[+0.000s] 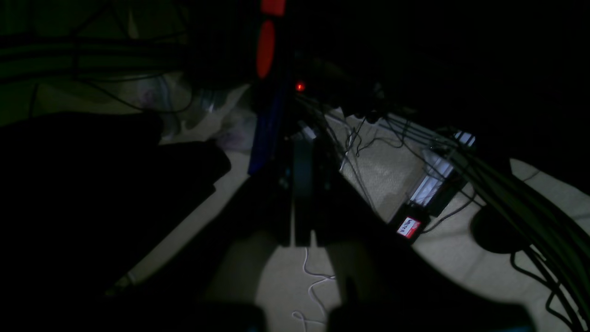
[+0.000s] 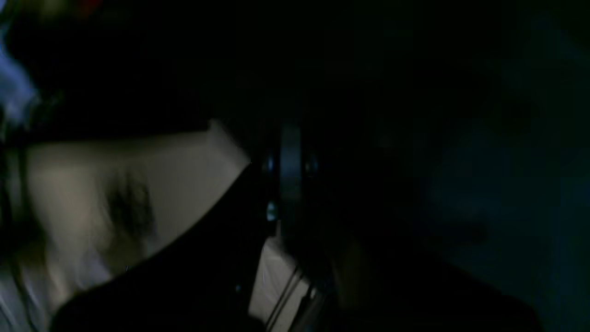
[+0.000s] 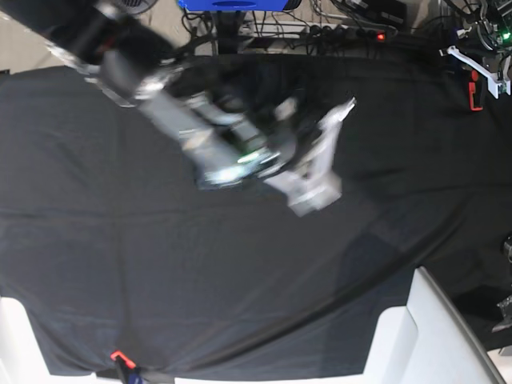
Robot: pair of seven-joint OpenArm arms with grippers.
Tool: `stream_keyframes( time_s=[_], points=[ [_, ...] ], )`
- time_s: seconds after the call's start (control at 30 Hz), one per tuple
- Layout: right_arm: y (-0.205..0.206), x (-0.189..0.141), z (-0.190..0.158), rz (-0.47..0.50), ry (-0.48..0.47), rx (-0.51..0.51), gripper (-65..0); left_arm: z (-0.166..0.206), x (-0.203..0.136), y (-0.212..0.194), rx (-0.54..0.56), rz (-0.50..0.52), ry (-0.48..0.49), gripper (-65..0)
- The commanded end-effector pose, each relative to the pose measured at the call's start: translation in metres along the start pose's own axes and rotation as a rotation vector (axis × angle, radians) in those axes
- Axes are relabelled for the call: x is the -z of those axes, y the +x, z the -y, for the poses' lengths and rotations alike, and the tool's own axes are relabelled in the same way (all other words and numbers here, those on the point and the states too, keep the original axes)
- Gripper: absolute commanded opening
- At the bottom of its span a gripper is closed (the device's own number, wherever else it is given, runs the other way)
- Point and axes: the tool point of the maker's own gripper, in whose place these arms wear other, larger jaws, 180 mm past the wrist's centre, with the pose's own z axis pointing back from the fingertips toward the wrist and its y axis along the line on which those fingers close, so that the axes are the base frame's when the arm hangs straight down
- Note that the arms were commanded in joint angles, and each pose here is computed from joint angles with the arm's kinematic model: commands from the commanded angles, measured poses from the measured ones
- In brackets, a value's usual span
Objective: Fold the T-shirt properly
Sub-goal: 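Fold the pinched side over toward the shirt's middle with the right gripper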
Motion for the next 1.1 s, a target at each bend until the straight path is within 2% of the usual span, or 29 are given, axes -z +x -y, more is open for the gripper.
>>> stream_keyframes(
  time_s=[0.0,0.1,0.3,0.47,0.6,0.67,0.73,0.8,0.93,1.07],
  points=[
    [0.008,-0.011,-0.001,0.037,0.022,0.027,-64.8,-0.009,-0.004,0.008,0.006,0.025,0.023,-65.0],
    [0.009,-0.02,0.023,0.06,-0.014,0.088,-64.8,-0.007,-0.004,0.008,0.011,0.023,0.019,-65.0],
    [-0.015,-0.003,0.043,-0.019,-0.059,0.139,-64.8,-0.002,-0.004,0.013,0.007,0.039,0.007,-65.0],
    [-0.01,-0.012,0.026,0.01,-0.018,0.113,-64.8,0.016,-0.007,0.016,0.017,0.059,-0.02,-65.0],
    [-0.017,-0.018,-0.009,-0.016,0.038,0.027,-64.8,0.025,-0.005,0.013,0.048,0.047,-0.038,-65.0],
    [-0.024,-0.015,-0.016,-0.037,0.031,0.039,-64.7,0.024,-0.005,0.013,0.046,0.045,-0.036,-65.0],
    [-0.033,-0.008,-0.013,-0.07,-0.018,0.089,-64.5,0.023,-0.005,0.013,0.048,0.045,-0.034,-65.0],
    [-0.035,-0.002,-0.018,-0.091,-0.035,0.101,-62.0,0.022,-0.005,0.014,0.051,0.045,-0.032,-65.0],
    [-0.044,0.012,-0.017,-0.141,-0.069,0.055,-54.6,0.018,-0.006,0.017,0.058,0.049,-0.025,-65.0],
    [-0.045,0.022,-0.009,-0.124,-0.098,0.053,-47.0,0.018,-0.006,0.016,0.058,0.047,-0.025,-65.0]
  ],
)
